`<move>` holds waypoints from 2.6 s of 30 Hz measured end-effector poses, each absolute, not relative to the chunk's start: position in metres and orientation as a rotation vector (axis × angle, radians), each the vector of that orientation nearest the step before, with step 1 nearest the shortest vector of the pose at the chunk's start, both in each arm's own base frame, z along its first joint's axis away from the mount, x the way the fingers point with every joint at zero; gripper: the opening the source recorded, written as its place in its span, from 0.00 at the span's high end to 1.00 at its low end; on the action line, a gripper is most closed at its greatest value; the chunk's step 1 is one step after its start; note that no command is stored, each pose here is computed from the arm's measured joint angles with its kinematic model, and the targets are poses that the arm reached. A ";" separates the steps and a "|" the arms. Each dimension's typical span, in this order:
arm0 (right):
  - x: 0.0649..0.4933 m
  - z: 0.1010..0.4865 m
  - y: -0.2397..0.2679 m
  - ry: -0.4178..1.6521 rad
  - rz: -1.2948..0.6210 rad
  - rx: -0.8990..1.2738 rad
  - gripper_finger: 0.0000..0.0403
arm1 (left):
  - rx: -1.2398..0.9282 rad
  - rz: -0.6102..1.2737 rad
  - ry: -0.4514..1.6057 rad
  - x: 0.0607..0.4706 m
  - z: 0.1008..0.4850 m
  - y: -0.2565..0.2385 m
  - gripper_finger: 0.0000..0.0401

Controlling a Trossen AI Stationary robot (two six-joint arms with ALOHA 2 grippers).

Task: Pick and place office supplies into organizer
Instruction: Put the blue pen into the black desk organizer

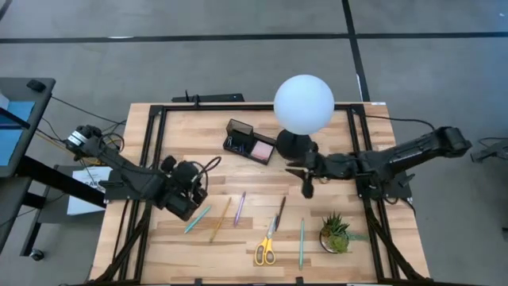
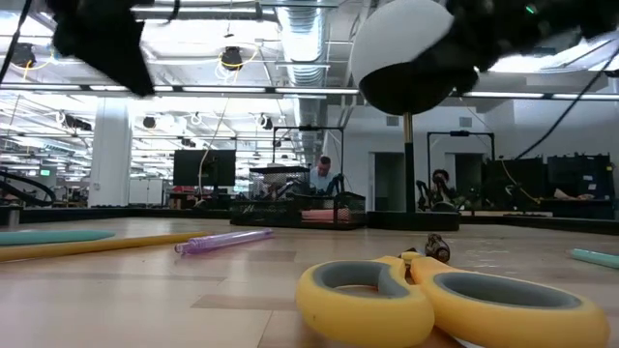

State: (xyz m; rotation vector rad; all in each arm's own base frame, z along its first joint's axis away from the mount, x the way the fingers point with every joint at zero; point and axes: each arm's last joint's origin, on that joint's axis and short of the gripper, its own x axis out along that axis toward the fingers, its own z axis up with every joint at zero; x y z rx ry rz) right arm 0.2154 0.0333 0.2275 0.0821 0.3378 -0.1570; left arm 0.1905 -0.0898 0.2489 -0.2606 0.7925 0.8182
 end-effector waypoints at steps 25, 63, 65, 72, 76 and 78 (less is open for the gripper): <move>0.191 0.196 0.023 0.124 -0.106 0.070 0.82 | -0.568 0.658 0.727 0.183 0.133 -0.146 0.61; 0.193 0.214 0.007 -0.056 -0.053 0.059 0.82 | -0.408 0.672 0.527 0.163 0.071 -0.217 0.65; 0.193 0.214 0.008 -0.056 -0.042 0.059 0.82 | -0.424 0.676 0.534 0.163 0.071 -0.217 0.65; 0.193 0.213 0.014 -0.046 -0.013 0.058 0.82 | -0.391 0.678 0.564 0.162 0.068 -0.214 0.65; 0.193 0.211 0.018 -0.025 0.008 0.056 0.82 | -0.407 0.689 0.564 0.159 0.066 -0.210 0.65; 0.193 0.211 0.020 -0.024 0.018 0.056 0.82 | -0.418 0.695 0.560 0.159 0.066 -0.210 0.65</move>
